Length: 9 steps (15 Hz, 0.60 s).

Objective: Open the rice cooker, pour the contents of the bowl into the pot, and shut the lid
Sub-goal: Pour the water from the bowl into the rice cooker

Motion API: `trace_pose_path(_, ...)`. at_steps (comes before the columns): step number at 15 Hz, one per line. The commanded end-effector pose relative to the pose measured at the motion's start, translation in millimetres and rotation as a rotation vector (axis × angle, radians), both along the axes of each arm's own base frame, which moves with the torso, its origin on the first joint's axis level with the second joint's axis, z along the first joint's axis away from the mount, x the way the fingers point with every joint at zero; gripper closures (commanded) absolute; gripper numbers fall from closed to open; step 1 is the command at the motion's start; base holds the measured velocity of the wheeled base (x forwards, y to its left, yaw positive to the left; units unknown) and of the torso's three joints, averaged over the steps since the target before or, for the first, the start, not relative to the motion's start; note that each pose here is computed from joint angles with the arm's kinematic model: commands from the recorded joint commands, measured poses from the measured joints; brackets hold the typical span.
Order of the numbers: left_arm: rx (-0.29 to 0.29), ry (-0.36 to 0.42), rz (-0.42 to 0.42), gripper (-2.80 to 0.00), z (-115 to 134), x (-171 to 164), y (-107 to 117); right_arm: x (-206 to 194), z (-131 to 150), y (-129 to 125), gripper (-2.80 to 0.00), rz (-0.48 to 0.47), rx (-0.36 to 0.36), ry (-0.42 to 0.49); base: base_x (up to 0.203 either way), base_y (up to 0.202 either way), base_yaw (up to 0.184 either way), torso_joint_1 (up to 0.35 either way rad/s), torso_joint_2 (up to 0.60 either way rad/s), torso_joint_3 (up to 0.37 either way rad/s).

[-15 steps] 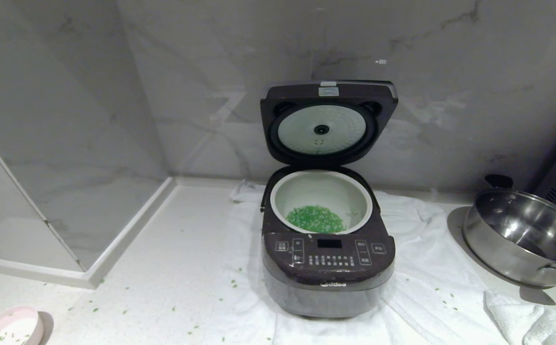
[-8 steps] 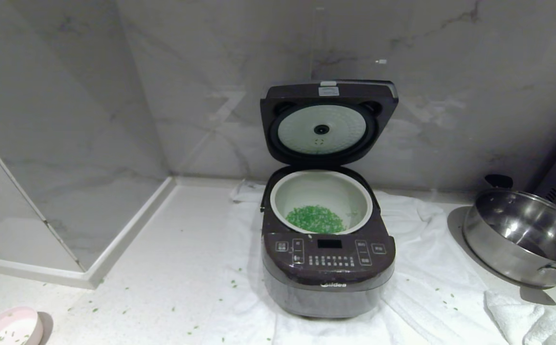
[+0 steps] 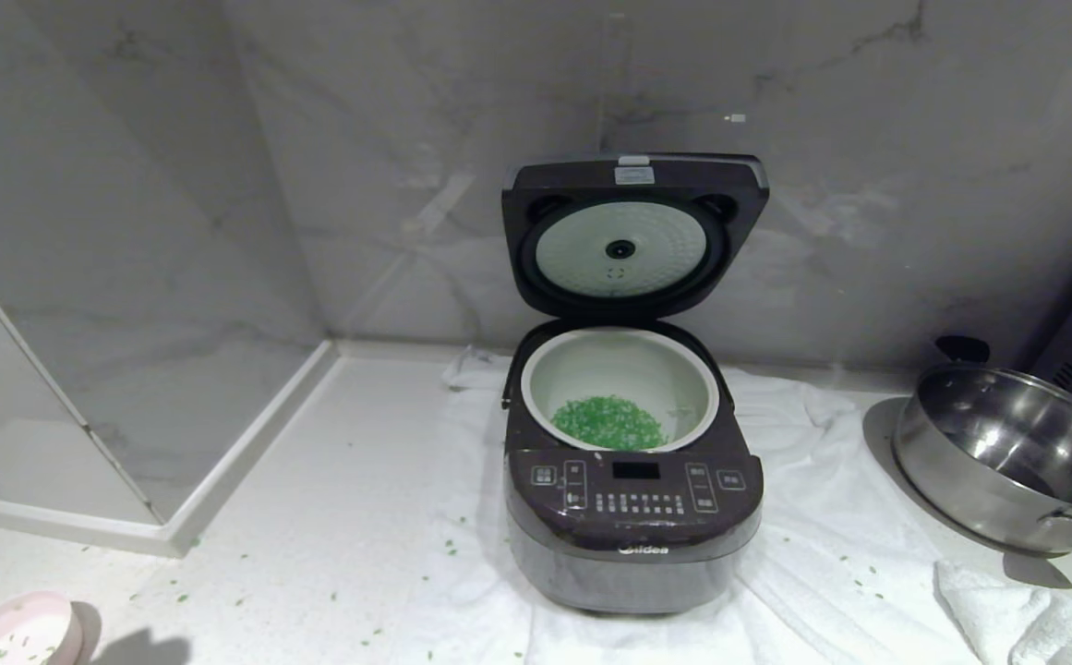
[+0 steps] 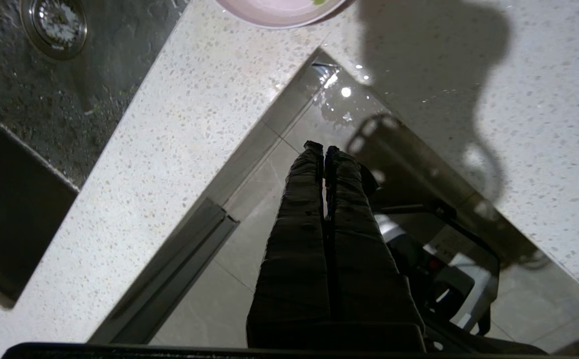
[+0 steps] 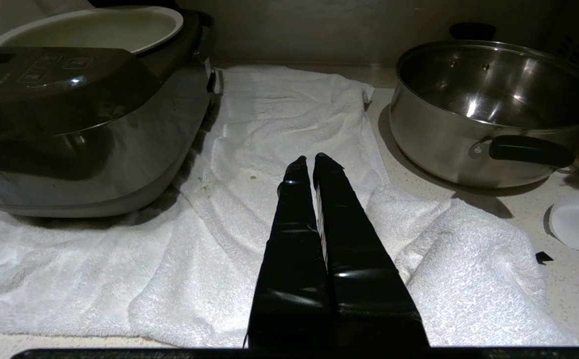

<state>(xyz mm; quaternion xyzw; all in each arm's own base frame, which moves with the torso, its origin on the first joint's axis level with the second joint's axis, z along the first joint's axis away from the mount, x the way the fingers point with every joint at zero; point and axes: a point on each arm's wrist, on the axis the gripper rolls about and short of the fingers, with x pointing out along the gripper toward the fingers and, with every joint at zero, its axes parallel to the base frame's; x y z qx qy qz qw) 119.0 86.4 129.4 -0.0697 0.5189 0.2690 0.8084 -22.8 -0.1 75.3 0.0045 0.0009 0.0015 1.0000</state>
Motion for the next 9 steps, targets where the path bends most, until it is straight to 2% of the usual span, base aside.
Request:
trace_pose_path(1,-0.052,0.047,0.05,0.0,-9.6,-6.6,23.4,0.0,-0.4,0.0,0.0,0.0,0.0,0.0,0.0,0.0,0.0,0.0,0.0,0.0)
trace_pose_path(2,-0.066,0.038,0.062,0.0,-9.4,-10.4,32.4,0.1,-0.4,0.0,0.0,0.0,0.0,0.001,0.0,0.0,0.0,0.0,0.0,0.0)
trace_pose_path(3,-0.075,0.03,0.062,-2.8,-8.9,-13.3,39.0,0.1,-0.4,0.0,0.0,0.0,0.0,0.001,0.0,0.0,0.0,0.0,0.0,0.0)
trace_pose_path(6,-0.107,0.029,0.052,-2.8,-13.0,-11.0,44.0,0.0,-0.4,0.0,0.0,0.0,0.0,0.0,0.0,0.0,0.0,0.0,0.0,0.0)
trace_pose_path(9,-0.177,0.01,0.015,-2.8,-22.7,-0.6,50.1,0.0,-0.4,0.0,0.0,0.0,0.0,0.0,0.0,0.0,0.0,0.0,0.0,0.0)
